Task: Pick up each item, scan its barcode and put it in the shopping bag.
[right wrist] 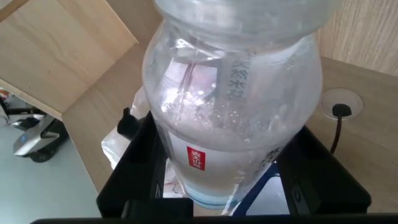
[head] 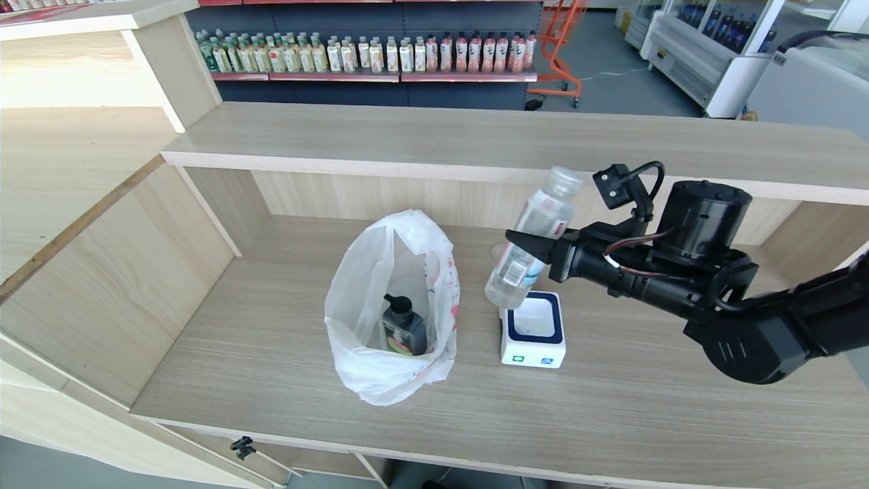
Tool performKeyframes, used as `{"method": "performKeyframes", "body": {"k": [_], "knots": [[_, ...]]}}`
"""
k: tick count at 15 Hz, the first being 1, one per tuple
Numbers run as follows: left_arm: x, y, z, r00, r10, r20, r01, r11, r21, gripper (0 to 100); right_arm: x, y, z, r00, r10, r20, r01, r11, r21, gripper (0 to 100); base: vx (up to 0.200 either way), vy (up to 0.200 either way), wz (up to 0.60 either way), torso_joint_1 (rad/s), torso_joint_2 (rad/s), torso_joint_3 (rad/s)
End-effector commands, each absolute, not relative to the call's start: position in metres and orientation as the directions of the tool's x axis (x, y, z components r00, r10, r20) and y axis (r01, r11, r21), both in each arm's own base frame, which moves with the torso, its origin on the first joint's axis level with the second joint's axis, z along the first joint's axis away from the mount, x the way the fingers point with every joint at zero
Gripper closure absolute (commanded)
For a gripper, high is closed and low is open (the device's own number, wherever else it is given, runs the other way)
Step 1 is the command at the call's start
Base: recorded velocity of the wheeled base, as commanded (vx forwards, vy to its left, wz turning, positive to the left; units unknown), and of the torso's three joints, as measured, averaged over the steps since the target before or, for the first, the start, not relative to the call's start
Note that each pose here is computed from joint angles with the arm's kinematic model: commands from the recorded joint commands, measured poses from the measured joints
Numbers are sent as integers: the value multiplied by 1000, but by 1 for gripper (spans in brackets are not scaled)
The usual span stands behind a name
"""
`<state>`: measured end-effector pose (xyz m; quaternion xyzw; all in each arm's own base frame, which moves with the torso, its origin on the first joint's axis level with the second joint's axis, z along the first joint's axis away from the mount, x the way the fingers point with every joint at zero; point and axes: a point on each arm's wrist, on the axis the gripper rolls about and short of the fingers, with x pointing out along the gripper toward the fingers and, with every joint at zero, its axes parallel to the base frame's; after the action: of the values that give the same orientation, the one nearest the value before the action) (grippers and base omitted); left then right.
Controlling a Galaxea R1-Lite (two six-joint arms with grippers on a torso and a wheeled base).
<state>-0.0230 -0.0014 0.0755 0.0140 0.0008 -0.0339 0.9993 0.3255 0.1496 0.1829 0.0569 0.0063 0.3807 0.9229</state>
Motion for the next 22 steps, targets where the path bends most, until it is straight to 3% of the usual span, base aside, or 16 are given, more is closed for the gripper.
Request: {"method": "performKeyframes", "body": {"k": [1, 4, 10, 22], "knots": [[-23, -1, 75, 998, -67, -3, 68, 997, 29, 0, 351, 175, 173, 700, 714, 17, -710, 695, 115, 100, 0, 0, 0, 0, 0, 0], [-23, -1, 75, 998, -67, -3, 68, 997, 27, 0, 357, 204, 176, 685, 728, -26, -720, 682, 131, 100, 0, 0, 0, 0, 0, 0], [-23, -1, 75, 998, -67, -3, 68, 997, 27, 0, 381, 248, 145, 647, 762, -37, -753, 646, 125, 100, 0, 0, 0, 0, 0, 0], [-23, -1, 75, 998, -67, -5, 68, 997, 27, 0, 416, 291, 102, 651, 759, -3, -756, 648, -94, 100, 0, 0, 0, 0, 0, 0]]}}
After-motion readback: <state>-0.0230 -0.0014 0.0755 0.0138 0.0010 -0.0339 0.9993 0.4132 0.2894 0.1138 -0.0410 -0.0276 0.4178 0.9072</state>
